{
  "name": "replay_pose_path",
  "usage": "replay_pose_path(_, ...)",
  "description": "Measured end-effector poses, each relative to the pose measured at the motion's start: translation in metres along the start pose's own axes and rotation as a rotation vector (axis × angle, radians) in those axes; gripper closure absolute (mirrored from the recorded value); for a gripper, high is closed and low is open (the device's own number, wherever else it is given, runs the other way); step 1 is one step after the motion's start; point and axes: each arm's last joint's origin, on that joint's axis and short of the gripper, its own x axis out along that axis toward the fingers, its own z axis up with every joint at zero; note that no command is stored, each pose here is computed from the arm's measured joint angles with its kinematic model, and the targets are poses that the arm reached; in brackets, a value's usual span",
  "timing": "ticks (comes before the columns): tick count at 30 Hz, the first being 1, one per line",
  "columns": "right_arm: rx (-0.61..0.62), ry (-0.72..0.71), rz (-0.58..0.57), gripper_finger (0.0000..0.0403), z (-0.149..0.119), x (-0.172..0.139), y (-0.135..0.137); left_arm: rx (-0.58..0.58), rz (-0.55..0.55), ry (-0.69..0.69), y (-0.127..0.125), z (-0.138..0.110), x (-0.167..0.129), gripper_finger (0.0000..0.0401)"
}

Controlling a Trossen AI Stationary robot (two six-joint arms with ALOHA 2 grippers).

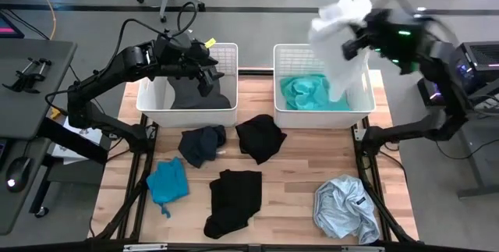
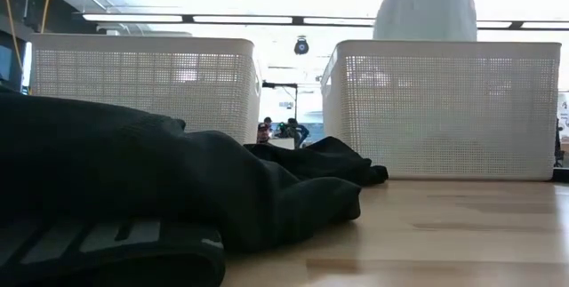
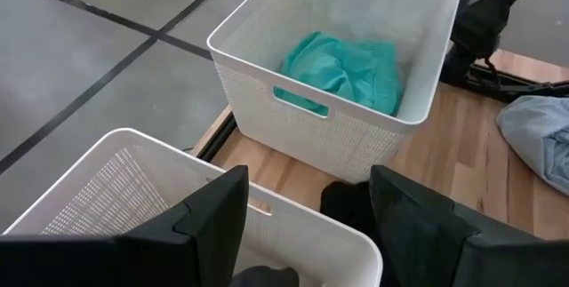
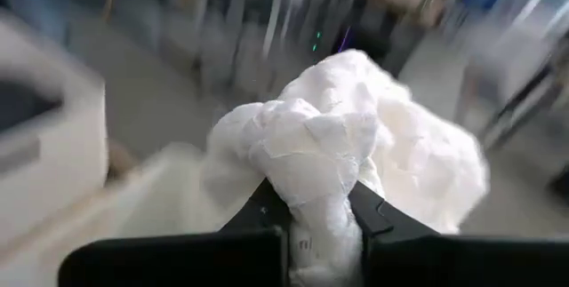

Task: Sort clothes
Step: Put the white shirt into the right bin

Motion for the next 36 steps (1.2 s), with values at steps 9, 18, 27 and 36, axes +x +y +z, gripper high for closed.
replay_pose_path(9,0.135,0.569,0.14,0.0377,-0.137,0.118,0.036,-0.02,-0.004,-0.001,-0.001,0.0,0.0,0.0179)
replay_pose_path(18,0.353,0.676,0.288,0.0374,-0.239,0.156,0.066,-0.031,-0.032,0.003,-0.01,-0.001,-0.001,0.0179)
replay_pose_path(27,0.446,0.699,0.268,0.0226,-0.213,0.15,0.058,0.03,0.019,0.124,-0.024,-0.015,-0.004,0.0179)
replay_pose_path(36,0.386,0.382,0.298,0.0155,-0.092,0.1,0.032,-0.063,0.07,0.383,-0.048,-0.047,-0.014,0.0179)
